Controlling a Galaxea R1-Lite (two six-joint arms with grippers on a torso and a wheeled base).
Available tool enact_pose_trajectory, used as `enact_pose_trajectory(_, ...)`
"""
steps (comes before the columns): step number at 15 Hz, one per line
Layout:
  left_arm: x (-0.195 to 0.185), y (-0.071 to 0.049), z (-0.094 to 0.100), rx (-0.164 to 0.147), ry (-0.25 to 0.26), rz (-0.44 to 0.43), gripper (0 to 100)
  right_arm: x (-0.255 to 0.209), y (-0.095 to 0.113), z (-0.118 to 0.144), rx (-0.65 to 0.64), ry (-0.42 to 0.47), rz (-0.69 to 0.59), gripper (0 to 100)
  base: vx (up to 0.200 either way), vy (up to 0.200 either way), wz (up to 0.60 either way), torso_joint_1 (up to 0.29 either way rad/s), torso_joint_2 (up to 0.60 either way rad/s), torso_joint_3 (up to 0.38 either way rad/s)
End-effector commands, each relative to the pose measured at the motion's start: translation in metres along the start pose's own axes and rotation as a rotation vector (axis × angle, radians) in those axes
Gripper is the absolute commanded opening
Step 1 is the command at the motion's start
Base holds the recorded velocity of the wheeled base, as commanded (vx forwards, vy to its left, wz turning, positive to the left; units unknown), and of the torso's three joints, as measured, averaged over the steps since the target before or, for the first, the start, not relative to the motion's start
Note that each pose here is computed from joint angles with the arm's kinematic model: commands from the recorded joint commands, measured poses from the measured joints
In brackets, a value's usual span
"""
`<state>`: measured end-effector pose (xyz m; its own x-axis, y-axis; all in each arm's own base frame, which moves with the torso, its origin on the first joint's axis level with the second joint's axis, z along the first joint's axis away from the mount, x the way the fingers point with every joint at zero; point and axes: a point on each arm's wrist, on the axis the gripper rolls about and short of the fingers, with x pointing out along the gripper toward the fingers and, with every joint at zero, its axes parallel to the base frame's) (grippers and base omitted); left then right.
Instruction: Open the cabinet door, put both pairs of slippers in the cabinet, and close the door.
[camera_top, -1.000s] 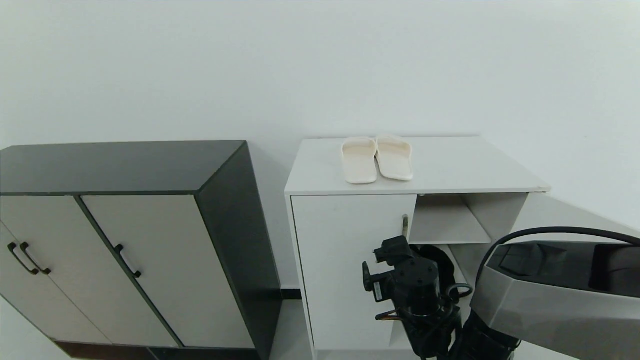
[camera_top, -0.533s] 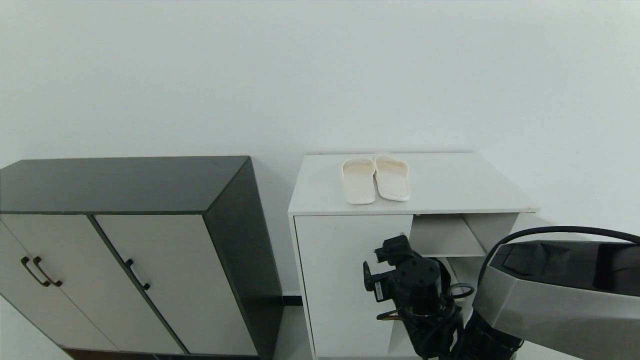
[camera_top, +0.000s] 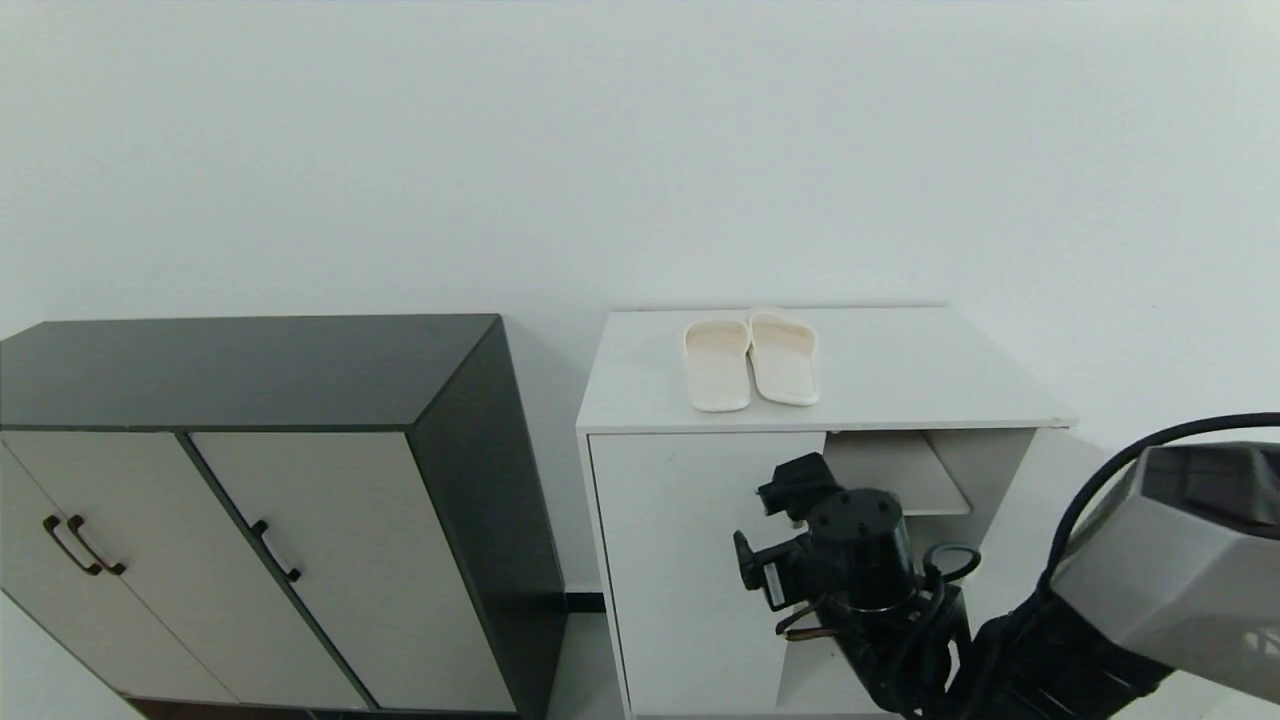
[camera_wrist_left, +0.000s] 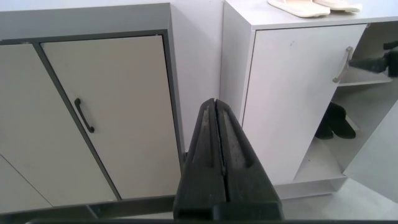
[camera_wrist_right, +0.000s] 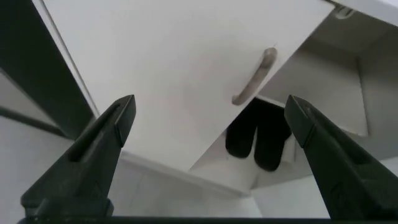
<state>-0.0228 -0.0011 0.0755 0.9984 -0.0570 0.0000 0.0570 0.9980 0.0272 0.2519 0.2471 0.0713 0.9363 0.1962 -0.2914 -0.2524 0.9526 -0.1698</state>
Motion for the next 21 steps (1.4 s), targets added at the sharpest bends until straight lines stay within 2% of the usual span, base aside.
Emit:
enact_pose_trajectory(1, 0.000, 0.000, 0.000, 0.000, 0.002, 0.000, 0, -0.030, -0.001, 0.060, 0.155, -0.054, 0.043, 100, 0.000, 0.000, 0.00, 0.000, 0.00, 0.000)
enact_pose_trajectory(2, 0.000, 0.000, 0.000, 0.000, 0.002, 0.000, 0, -0.035, 0.000, 0.069, 0.194, -0.036, 0.049, 100, 0.000, 0.000, 0.00, 0.000, 0.00, 0.000)
enact_pose_trajectory(3, 0.000, 0.000, 0.000, 0.000, 0.002, 0.000, 0, -0.038, 0.002, 0.091, 0.312, -0.012, 0.041, 100, 0.000, 0.000, 0.00, 0.000, 0.00, 0.000)
enact_pose_trajectory(5, 0.000, 0.000, 0.000, 0.000, 0.002, 0.000, 0, -0.035, 0.002, 0.107, 0.383, 0.000, -0.031, 100, 0.000, 0.000, 0.00, 0.000, 0.00, 0.000)
enact_pose_trajectory(10, 0.000, 0.000, 0.000, 0.000, 0.002, 0.000, 0, -0.017, -0.004, 0.095, 0.339, 0.015, -0.131, 100, 0.000, 0.000, 0.00, 0.000, 0.00, 0.000)
enact_pose_trajectory(14, 0.000, 0.000, 0.000, 0.000, 0.002, 0.000, 0, -0.015, -0.011, 0.082, 0.273, -0.050, -0.106, 100, 0.000, 0.000, 0.00, 0.000, 0.00, 0.000)
enact_pose_trajectory(18, 0.000, 0.000, 0.000, 0.000, 0.002, 0.000, 0, -0.013, -0.012, 0.080, 0.264, -0.053, -0.107, 100, 0.000, 0.000, 0.00, 0.000, 0.00, 0.000)
enact_pose_trajectory(21, 0.000, 0.000, 0.000, 0.000, 0.002, 0.000, 0, -0.010, -0.011, 0.077, 0.260, -0.046, -0.110, 100, 0.200, 0.000, 0.00, -0.001, 0.00, 0.007)
